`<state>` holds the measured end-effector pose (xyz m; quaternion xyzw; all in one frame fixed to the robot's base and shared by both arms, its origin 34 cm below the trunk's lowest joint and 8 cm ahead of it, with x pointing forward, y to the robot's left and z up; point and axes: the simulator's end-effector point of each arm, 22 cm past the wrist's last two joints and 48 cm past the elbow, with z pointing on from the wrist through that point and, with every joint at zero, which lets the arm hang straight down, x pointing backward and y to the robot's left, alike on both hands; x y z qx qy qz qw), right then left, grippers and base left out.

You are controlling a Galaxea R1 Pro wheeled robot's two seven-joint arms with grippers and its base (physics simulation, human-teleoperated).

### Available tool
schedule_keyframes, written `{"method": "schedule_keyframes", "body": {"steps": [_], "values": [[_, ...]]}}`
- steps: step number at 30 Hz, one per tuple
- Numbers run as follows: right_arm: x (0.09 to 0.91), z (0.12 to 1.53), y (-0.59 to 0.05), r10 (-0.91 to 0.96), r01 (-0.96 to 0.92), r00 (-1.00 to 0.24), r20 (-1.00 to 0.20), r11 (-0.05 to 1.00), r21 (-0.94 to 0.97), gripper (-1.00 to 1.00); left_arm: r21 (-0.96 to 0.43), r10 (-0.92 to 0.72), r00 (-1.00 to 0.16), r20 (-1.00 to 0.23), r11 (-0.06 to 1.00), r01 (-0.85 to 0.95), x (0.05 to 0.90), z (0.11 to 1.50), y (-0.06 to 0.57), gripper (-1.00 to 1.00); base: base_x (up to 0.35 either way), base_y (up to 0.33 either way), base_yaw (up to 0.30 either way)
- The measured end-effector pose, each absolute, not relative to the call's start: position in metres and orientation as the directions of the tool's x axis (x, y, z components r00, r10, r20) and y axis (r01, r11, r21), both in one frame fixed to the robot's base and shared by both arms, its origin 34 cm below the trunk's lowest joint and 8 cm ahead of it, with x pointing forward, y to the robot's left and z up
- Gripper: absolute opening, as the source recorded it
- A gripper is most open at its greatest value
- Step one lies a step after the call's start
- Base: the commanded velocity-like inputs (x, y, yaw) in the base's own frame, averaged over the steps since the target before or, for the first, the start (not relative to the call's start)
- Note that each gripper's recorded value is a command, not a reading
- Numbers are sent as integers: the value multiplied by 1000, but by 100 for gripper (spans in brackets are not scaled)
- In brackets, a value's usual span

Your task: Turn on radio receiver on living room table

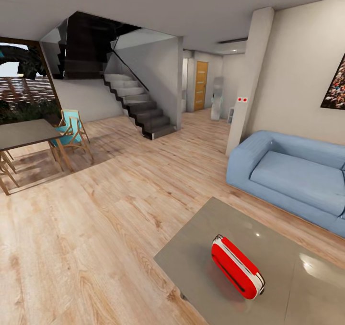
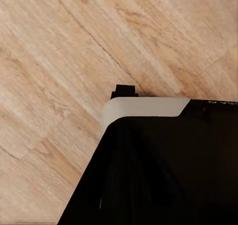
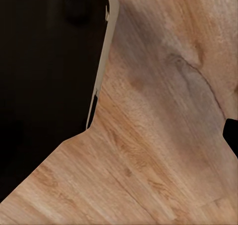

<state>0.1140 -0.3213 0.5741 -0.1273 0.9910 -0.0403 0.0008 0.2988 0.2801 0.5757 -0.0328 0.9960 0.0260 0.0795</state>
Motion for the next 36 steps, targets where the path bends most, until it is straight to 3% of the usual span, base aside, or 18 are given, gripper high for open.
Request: {"method": "schedule_keyframes", "body": {"steps": [36], "values": [[115,574,-321,-253,-253,-967,4,964,-79,100,81,-50,-988,-145,995,-63,291,575,296,-100,0,0,0]]}}
